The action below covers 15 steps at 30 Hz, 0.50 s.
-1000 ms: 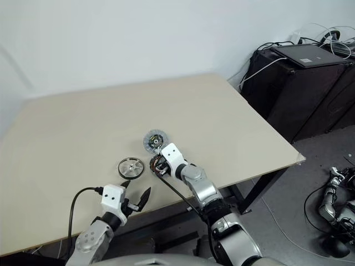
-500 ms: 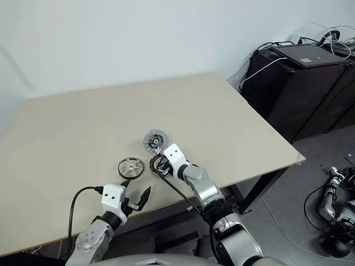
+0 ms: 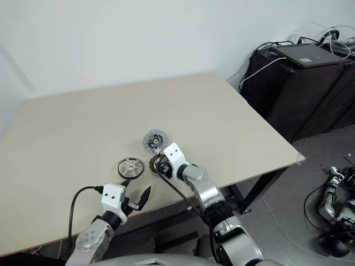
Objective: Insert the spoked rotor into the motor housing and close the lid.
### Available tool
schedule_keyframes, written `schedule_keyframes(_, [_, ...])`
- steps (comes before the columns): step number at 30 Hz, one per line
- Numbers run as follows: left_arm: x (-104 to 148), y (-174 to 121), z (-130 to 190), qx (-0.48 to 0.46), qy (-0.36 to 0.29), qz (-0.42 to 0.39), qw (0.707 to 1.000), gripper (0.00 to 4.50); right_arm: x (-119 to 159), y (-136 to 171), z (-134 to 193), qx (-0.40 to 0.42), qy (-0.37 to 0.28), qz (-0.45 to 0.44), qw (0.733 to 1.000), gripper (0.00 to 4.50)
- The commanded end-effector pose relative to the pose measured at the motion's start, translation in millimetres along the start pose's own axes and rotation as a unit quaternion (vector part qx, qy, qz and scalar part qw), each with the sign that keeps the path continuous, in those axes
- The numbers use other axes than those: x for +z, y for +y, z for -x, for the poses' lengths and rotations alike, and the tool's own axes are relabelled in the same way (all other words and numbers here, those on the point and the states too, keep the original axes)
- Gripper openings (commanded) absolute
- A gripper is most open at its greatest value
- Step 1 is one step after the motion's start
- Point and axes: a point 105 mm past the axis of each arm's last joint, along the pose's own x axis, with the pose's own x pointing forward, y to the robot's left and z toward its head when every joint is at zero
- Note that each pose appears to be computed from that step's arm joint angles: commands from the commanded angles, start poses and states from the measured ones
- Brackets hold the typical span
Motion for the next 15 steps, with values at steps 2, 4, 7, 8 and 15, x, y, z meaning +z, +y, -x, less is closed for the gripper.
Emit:
schedule_keyframes(2, [15.1, -1.8, -4.0, -0.006, -0.029, -0.005, 1.000, 4.50, 28.5, -9.3, -0.1, -0.029, -0.036, 0.034, 0.998, 0.70])
schedule_keyframes(4, [15.2, -2.1, -4.6, -0.007, -0.029, -0.005, 1.000, 4.50, 30.2, -10.3, -1.7, -0.039, -0.030, 0.056, 0.997, 0.04])
schedule_keyframes(7, [15.2, -2.6, -5.2, -0.008, -0.029, -0.004, 1.000, 4.50, 24.6, -12.7, -5.0, -0.048, -0.007, 0.078, 0.996, 0.01])
schedule_keyframes(8, [15.2, -2.8, -5.3, -0.008, -0.030, -0.004, 1.000, 4.50, 22.3, -12.9, -5.9, -0.048, 0.001, 0.084, 0.995, 0.01])
schedule_keyframes(15, [15.0, -2.9, -4.5, -0.005, -0.031, -0.003, 1.000, 4.50, 6.7, -11.6, -10.5, -0.027, 0.051, 0.115, 0.992, 0.01])
